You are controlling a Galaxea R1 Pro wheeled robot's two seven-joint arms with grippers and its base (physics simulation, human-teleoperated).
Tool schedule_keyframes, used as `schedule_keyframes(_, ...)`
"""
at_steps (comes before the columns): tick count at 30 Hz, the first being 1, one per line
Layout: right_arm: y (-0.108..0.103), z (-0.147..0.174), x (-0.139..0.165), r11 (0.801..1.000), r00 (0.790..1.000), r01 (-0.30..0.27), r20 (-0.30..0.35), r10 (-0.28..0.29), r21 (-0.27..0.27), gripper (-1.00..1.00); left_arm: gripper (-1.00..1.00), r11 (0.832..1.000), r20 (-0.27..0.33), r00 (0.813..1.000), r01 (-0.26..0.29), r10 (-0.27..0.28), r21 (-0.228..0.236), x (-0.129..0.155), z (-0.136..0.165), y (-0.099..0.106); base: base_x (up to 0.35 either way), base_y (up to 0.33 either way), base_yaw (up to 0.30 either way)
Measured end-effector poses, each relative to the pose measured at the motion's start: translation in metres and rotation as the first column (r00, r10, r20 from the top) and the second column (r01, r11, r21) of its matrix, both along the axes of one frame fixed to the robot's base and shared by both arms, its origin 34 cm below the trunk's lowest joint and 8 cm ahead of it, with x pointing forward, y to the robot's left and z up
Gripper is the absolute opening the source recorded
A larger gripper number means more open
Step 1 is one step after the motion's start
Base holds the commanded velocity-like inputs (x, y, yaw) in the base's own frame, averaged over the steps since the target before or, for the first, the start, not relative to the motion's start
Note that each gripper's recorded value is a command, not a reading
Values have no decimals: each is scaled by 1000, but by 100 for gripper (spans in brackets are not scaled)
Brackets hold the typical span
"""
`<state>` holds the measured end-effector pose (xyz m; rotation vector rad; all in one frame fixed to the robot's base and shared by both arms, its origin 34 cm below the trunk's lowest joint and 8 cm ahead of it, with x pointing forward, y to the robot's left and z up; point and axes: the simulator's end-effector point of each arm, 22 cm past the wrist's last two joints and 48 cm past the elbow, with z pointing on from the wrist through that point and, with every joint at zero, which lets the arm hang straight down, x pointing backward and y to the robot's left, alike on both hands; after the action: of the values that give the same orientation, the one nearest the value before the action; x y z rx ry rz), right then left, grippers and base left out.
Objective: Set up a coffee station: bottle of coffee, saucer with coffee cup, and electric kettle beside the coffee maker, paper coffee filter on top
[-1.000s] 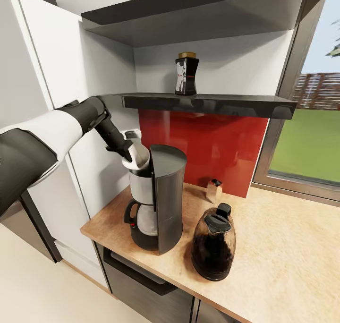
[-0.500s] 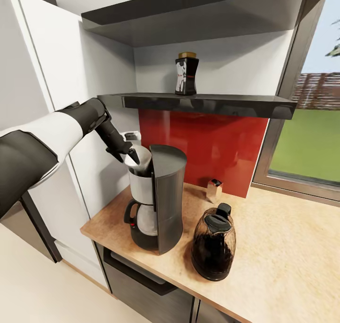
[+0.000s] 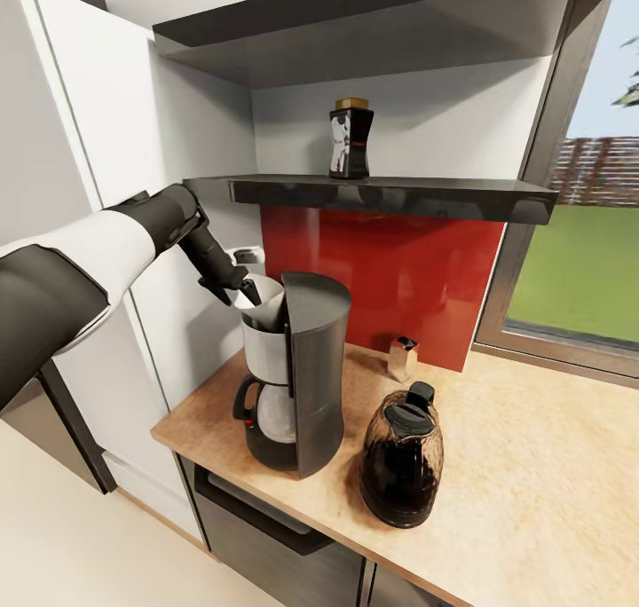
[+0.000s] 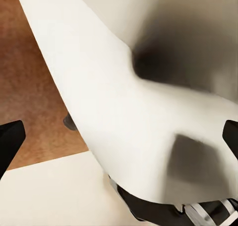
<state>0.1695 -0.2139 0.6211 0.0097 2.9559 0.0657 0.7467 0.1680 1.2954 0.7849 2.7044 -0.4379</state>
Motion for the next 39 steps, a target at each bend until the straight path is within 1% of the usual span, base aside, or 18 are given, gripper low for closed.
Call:
schedule_keyframes(17, 1, 0, 0, 1000, 1000, -1, -1, 1, 1, 100, 100, 1000, 25, 1000, -6, 6, -7, 3, 15, 2, 0, 0, 0)
schedule_keyframes(29, 2, 0, 0, 1000, 1000, -1, 0, 1, 2, 100, 100, 1000, 83, 996, -14, 15, -10, 8, 51, 6, 0, 0, 0)
schedule_keyframes(32, 2, 0, 0, 1000, 1000, -1, 0, 1, 2, 100, 100, 1000, 98, 995, -21, 22, -11, 9, 60, 10, 0, 0, 0)
schedule_keyframes(39, 1, 0, 0, 1000, 1000, -2, 0, 2, 2, 100, 100, 1000, 116, 993, -29, 30, -12, 11, 71, 15, 0, 0, 0)
